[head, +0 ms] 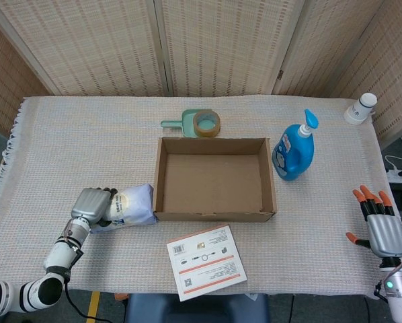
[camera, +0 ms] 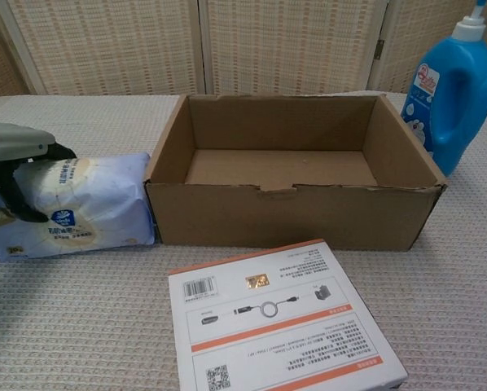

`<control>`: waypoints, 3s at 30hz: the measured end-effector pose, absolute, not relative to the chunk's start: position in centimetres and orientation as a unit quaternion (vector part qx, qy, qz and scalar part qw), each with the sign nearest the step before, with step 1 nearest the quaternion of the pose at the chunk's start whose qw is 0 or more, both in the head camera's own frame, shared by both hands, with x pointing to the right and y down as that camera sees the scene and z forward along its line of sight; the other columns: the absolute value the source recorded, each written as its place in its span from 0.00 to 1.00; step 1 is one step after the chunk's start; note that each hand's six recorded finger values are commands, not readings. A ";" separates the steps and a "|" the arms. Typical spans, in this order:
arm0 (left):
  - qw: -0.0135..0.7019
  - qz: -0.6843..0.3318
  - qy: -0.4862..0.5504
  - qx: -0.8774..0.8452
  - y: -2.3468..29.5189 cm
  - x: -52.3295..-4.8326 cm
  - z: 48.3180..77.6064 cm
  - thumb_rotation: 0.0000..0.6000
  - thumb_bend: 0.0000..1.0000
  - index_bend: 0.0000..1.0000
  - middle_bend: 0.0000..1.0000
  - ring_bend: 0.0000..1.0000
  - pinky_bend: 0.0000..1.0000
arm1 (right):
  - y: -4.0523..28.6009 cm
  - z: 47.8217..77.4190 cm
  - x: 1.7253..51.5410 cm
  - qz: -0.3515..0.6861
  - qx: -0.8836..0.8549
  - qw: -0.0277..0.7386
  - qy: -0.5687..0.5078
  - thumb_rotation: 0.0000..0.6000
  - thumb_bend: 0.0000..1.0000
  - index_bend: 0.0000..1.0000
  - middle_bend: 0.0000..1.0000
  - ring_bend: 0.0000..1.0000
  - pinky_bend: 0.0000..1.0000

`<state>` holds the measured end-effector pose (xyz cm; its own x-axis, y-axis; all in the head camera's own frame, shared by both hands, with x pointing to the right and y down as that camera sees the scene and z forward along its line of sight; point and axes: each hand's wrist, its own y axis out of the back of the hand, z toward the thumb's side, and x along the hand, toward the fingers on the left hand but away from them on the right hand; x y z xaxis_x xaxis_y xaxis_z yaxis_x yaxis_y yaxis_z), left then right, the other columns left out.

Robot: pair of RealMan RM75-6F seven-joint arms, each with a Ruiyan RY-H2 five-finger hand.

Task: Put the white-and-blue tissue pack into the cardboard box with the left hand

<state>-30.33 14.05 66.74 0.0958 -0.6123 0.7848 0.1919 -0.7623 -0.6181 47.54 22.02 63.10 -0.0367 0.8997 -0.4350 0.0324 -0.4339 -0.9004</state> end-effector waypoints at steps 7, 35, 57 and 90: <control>0.346 -0.665 0.144 -0.646 13.0 -31.5 65.4 1.00 0.30 0.47 0.60 0.58 0.70 | 22.0 63.1 47.6 0.604 -0.594 0.356 -0.394 1.00 0.00 0.09 0.00 0.00 0.00; 0.467 -0.444 0.383 -0.662 4.6 -23.3 52.9 1.00 0.29 0.59 0.71 0.69 0.82 | 22.4 63.3 47.9 0.610 -0.609 0.335 -0.380 1.00 0.00 0.07 0.00 0.00 0.00; 0.413 -0.374 0.376 -0.741 5.1 -8.9 57.3 1.00 0.29 0.58 0.70 0.69 0.82 | 21.6 63.2 49.5 0.619 -0.604 0.310 -0.395 1.00 0.00 0.07 0.00 0.00 0.00; 0.480 -0.499 0.325 -0.644 2.3 -19.2 55.7 1.00 0.25 0.00 0.00 0.00 0.06 | 22.3 63.9 49.4 0.624 -0.610 0.302 -0.383 1.00 0.00 0.10 0.00 0.00 0.00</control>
<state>-19.23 2.25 55.67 0.2912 -0.8978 0.3304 0.0603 -0.3275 -0.9429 49.45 22.35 63.93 -0.0726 0.8446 -0.5305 0.0908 -0.5241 -0.8468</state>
